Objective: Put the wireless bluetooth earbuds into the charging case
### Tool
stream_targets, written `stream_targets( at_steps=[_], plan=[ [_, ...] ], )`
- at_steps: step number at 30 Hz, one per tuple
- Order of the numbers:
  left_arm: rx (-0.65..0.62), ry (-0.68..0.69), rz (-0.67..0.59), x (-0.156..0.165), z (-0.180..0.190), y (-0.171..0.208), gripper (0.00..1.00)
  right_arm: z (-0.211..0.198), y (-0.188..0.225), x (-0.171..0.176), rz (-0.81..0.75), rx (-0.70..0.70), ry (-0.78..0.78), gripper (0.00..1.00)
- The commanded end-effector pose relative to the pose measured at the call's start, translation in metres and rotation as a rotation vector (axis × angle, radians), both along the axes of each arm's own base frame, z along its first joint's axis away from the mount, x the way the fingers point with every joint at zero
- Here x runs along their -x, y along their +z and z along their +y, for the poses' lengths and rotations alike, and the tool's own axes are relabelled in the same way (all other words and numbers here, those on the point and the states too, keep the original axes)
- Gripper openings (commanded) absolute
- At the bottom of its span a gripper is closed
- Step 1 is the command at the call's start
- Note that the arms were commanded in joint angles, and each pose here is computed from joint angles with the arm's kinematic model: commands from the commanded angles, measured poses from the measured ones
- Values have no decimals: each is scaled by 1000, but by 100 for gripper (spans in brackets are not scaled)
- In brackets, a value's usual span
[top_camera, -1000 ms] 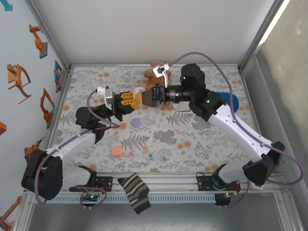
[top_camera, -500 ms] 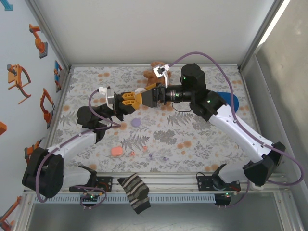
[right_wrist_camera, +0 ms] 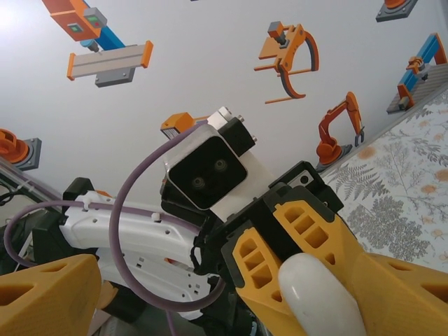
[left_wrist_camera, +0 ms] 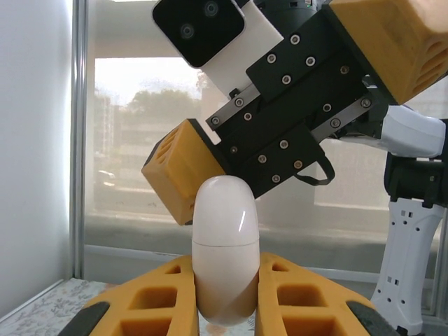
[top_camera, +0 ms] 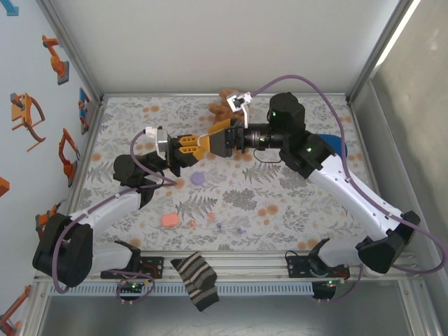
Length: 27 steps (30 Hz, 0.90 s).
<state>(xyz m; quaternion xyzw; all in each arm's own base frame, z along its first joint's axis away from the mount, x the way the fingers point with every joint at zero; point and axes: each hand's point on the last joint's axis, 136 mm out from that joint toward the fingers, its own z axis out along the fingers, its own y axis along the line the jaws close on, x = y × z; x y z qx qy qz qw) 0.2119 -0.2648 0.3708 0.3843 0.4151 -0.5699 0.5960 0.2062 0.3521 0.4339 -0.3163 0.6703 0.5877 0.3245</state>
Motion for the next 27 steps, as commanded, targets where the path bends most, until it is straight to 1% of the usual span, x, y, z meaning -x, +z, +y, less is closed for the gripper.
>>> stream_targets(
  at_steps=[1,8,13,18,22,23,27],
  plan=[
    [16,-6,-34,3,0,9,9,-8,14,11,-57,-15,-2,91],
    [23,-15,-37,9,1,12,9,-29,-4,0,-141,107,-144,92],
    [29,-13,-30,13,3,11,9,-43,-12,-2,-221,162,-200,92],
    [33,-12,-19,19,6,9,9,-44,-12,7,-311,142,-155,93],
    [39,-3,-14,25,11,5,8,-45,-9,17,-399,111,-115,96],
    [40,-2,-10,26,12,5,8,-46,-9,19,-419,106,-110,98],
    [35,2,-7,35,17,3,8,-48,-6,26,-459,108,-81,100]
  ],
)
